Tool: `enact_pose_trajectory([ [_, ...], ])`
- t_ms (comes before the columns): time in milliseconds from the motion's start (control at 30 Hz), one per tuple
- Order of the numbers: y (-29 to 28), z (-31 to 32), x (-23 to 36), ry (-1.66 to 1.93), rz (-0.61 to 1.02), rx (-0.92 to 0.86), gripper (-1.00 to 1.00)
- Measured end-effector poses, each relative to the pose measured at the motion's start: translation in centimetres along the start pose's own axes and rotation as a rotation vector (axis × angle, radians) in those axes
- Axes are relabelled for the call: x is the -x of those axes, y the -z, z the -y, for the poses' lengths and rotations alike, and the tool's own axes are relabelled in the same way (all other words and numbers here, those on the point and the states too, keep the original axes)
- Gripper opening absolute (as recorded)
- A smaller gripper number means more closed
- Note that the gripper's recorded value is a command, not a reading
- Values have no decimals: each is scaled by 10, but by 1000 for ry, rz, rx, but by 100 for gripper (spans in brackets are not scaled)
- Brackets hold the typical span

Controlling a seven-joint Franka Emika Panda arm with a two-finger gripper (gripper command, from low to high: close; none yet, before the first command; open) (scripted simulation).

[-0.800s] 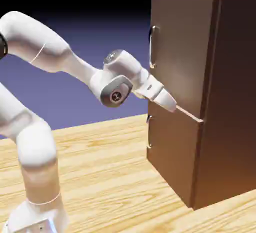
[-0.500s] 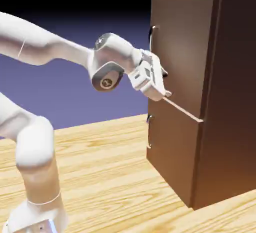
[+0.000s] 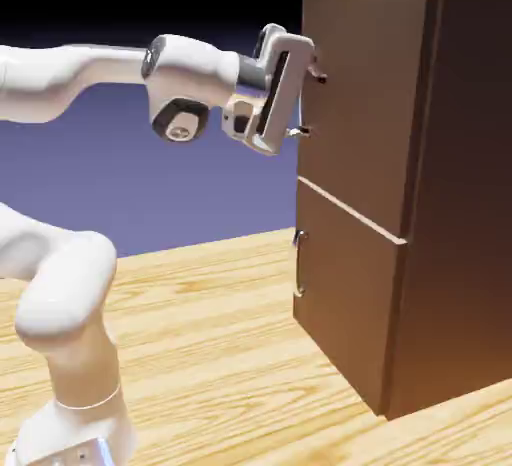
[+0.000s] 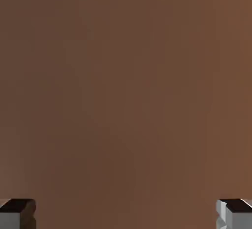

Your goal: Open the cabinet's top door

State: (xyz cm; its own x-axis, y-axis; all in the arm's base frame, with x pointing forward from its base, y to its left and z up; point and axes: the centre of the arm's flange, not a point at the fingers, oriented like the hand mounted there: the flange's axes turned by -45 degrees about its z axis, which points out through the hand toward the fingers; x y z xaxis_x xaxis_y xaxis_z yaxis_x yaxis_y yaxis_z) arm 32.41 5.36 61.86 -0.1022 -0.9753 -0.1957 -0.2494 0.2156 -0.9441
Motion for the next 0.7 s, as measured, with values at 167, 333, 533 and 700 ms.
enact_pose_trajectory([
  [167, 12, -2, 24, -314, 24, -74, 0],
  [333, 18, -12, 48, -618, 68, -131, 0],
  [533, 14, -34, 76, -973, 138, -174, 0],
  [700, 1, -60, 97, -1262, 201, -187, 0],
])
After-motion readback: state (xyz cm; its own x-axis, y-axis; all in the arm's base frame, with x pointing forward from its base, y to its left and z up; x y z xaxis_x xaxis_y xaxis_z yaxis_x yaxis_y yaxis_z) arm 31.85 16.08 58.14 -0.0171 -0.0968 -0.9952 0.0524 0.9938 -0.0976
